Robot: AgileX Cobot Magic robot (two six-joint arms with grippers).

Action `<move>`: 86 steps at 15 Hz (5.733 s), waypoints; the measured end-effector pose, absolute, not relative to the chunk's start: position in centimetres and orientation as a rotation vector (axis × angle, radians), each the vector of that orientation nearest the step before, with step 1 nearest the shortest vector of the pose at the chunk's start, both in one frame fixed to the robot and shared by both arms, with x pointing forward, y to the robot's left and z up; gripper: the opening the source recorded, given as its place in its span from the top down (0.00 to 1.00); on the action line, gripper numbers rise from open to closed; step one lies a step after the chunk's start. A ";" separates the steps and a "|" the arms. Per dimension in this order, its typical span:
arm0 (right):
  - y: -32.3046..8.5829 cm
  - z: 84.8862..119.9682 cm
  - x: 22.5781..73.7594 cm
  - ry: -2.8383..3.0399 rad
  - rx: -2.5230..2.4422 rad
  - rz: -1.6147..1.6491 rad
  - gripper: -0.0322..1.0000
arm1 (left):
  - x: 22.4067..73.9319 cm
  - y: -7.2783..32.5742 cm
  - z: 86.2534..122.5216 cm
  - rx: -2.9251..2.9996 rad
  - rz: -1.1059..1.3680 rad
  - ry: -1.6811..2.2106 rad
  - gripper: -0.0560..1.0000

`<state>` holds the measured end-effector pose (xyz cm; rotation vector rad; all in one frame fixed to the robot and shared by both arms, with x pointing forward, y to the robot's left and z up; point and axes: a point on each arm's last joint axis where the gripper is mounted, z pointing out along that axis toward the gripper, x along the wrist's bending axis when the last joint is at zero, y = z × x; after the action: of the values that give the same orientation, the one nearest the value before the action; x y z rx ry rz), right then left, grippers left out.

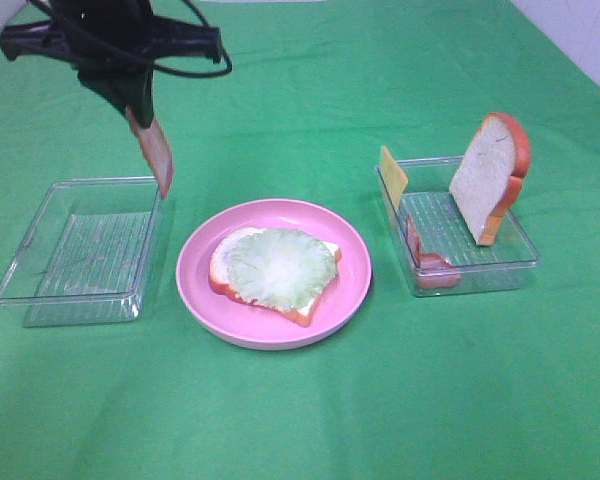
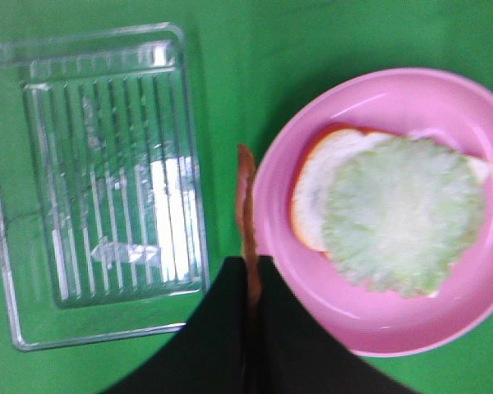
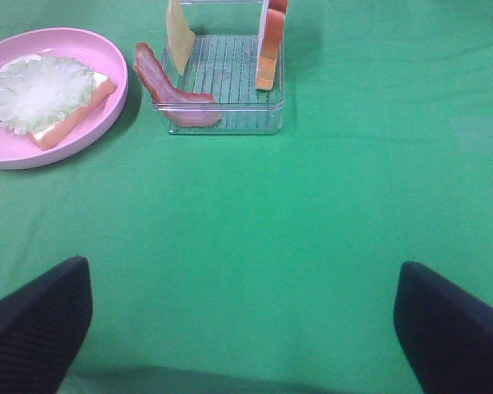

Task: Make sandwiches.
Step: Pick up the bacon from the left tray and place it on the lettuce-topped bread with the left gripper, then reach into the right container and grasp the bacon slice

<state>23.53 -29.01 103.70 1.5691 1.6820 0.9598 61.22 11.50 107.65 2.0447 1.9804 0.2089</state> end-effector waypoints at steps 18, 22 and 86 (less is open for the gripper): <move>-29.0 103.7 23.5 1.682 1.569 0.960 0.05 | 61.5 2.7 99.8 2.193 -0.562 1.585 0.95; -29.0 103.7 23.5 1.682 1.569 0.960 0.05 | 62.2 3.0 96.4 2.289 -0.518 1.625 0.95; -29.0 103.7 23.5 1.683 1.570 0.959 0.05 | 25.0 30.1 105.6 1.698 0.838 1.552 0.01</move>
<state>23.54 -29.01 103.67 1.5699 1.6827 0.9592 25.01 30.11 105.60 1.6983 1.5519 0.8384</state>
